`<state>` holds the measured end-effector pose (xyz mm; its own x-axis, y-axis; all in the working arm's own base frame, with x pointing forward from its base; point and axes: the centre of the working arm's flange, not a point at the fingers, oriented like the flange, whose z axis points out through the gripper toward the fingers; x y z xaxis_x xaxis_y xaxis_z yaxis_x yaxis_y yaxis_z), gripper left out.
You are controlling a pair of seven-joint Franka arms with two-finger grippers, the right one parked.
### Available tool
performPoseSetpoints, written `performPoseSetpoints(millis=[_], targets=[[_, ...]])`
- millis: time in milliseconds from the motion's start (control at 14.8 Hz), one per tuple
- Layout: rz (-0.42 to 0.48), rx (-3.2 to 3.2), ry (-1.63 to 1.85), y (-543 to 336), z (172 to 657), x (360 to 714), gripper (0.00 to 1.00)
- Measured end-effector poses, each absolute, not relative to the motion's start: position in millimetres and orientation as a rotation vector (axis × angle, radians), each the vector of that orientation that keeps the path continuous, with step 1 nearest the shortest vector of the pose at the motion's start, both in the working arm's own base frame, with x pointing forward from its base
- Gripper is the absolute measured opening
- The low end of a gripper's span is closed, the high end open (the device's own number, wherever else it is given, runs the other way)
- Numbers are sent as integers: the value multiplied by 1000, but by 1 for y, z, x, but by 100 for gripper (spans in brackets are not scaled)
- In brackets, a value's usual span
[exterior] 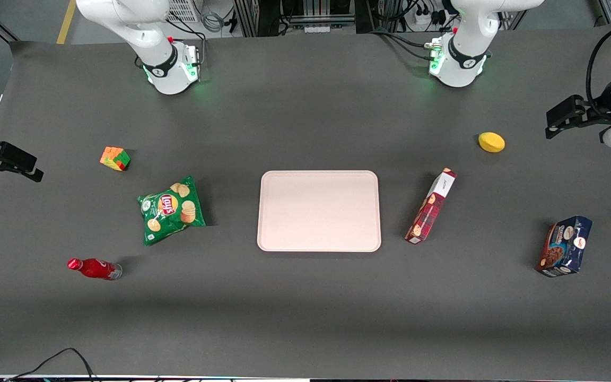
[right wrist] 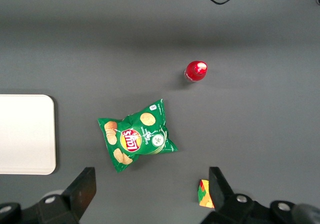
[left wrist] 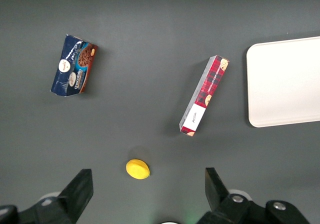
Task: Place red cookie box on tray
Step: 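Move the left gripper down over the red plaid shortbread box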
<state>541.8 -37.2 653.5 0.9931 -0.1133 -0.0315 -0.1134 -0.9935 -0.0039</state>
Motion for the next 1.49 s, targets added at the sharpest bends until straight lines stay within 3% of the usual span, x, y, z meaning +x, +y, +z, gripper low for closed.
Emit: performPoseSetpoints(millis=[542, 746, 949, 1085, 1492], targets=[[40, -3133, 170, -35, 653, 543, 100], [116, -3123, 257, -65, 633, 541, 100], [231, -3100, 380, -109, 587, 545, 100], [248, -3088, 448, -138, 544, 548, 100], [140, -3025, 623, -181, 400, 533, 100]])
